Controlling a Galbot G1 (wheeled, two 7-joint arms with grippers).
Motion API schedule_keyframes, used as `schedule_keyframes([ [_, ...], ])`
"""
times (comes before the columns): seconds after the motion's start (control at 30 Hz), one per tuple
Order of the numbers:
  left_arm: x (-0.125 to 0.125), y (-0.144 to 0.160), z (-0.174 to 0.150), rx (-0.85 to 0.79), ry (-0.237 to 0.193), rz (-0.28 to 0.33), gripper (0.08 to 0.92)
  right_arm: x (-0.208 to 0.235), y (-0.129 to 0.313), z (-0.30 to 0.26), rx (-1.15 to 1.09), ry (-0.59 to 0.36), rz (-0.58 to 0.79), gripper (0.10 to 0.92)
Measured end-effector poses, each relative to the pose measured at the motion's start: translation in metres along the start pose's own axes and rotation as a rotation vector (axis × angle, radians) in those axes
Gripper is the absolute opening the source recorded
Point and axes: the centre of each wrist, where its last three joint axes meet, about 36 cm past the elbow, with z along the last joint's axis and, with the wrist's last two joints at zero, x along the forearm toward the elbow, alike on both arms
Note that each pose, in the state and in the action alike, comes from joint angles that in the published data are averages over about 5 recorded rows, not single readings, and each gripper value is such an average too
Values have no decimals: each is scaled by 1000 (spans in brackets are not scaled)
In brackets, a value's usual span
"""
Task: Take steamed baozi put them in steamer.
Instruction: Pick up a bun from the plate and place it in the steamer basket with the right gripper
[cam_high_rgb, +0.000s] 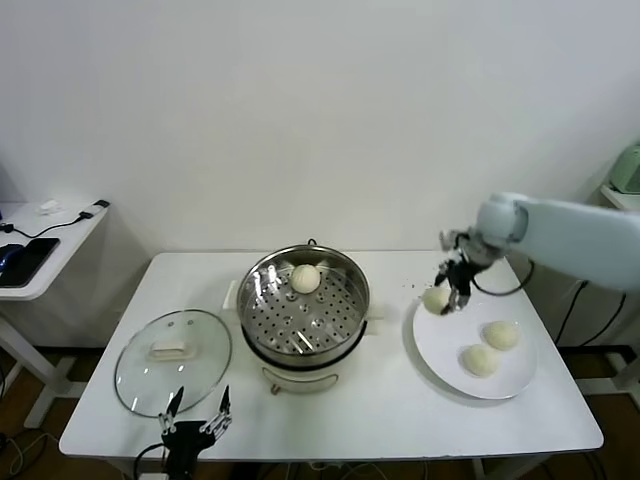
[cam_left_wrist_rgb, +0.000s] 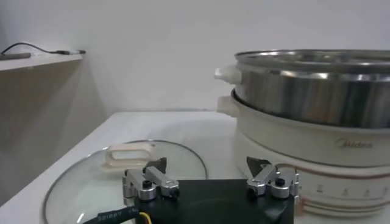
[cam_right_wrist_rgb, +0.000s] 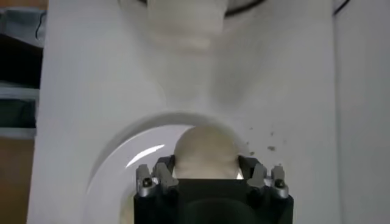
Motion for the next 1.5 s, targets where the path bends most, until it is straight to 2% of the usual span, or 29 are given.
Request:
schedule_keyframes([
  [0.17,0,-4,-3,4,-9,9,823,41,0,-67,47,-54,14,696],
  [0.33,-3,-5,-5,5,-20,11,823,53,6,-139,74,-87,15,696],
  [0.5,-6,-6,-4,7,-21,16,823,40,12,-204,99,-88,9,696],
  [0.73,-7,-7,-2,7,-17,16,823,-2,15,-270,117,-66,11,696],
  [1.13,-7,-5,6,8,-5,13,823,-80,16,-317,129,-36,22,696],
  [1.5,-7,-6,5,12,-9,13,823,-123,21,-332,136,-21,22,697],
])
